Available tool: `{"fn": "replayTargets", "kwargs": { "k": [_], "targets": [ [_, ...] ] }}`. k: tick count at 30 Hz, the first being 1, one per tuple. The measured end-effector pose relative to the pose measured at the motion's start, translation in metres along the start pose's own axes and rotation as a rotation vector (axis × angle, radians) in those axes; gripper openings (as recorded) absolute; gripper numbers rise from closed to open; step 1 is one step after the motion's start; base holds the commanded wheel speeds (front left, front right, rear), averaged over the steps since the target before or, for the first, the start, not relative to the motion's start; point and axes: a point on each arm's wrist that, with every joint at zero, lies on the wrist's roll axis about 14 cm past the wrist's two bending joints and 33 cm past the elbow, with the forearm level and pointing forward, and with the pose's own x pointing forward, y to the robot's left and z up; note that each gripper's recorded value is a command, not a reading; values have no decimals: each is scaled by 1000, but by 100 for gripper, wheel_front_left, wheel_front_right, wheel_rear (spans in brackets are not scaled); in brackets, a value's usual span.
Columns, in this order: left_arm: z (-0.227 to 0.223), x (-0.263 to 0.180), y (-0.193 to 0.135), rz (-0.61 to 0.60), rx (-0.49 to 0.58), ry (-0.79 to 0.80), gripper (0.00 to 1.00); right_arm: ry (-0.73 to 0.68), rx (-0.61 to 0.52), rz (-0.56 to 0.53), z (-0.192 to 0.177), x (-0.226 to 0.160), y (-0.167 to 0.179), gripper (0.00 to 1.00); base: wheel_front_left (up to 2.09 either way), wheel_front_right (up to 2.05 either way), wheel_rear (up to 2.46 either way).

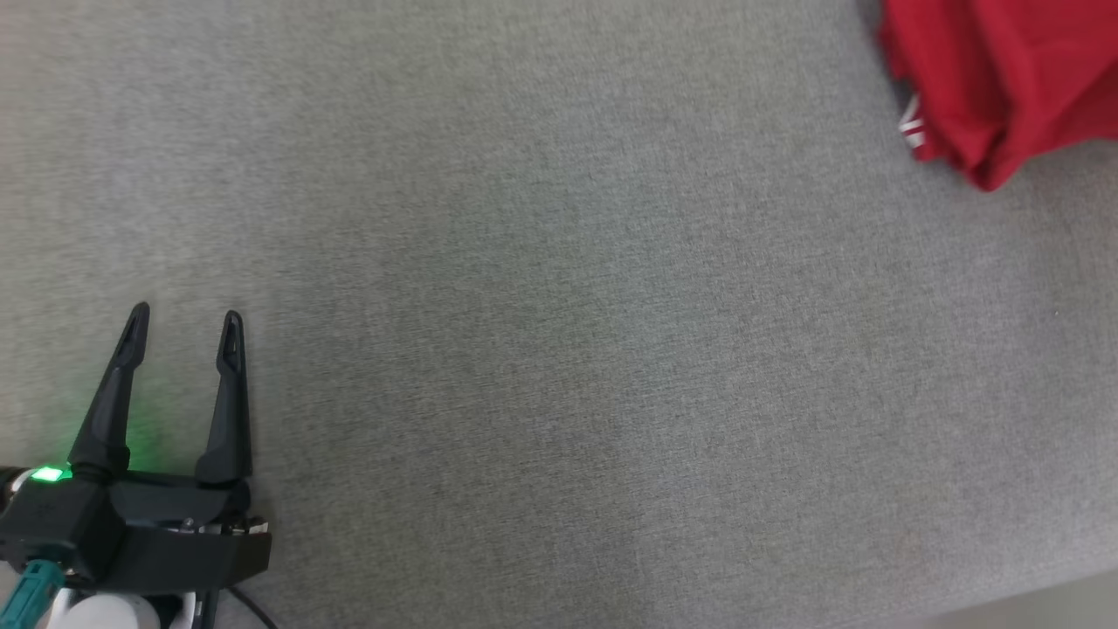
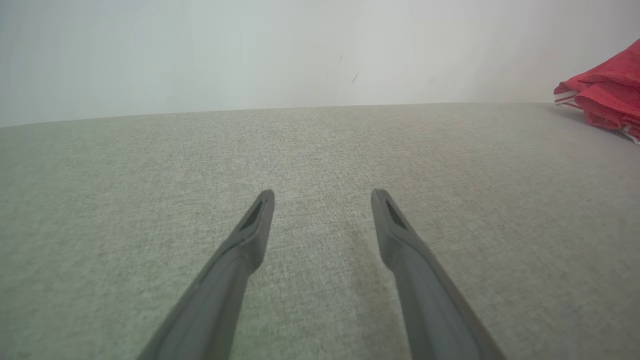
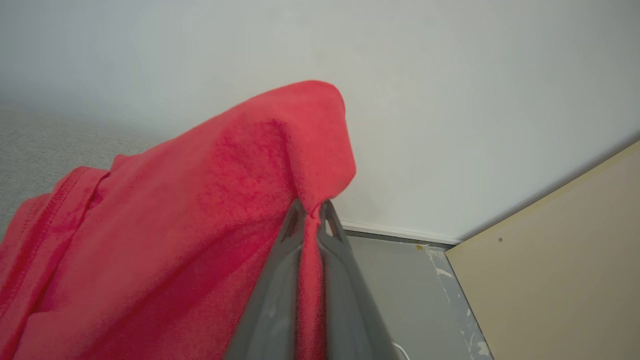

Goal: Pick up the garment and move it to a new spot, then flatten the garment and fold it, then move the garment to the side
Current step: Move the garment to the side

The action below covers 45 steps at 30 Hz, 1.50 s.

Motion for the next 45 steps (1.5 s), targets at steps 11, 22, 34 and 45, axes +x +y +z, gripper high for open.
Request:
{"fn": "replayTargets", "kwargs": {
  "k": [11,22,34,45],
  "targets": [
    [-9,11,-7,-34,-9,-2,100,129,-78,-104,-24,5,-41,4,0,0,0],
    [-6,4,-3,5,-11,8,100,28,-122,-96,1,8,-32,100,0,0,0],
    [21,-41,13,125,-21,-3,100,-349,77,6,87,-31,19,100,0,0,0],
    [65,-87,15,198,-8,-88,100,-455,284,137,78,-109,93,100,0,0,0]
  ]
}}
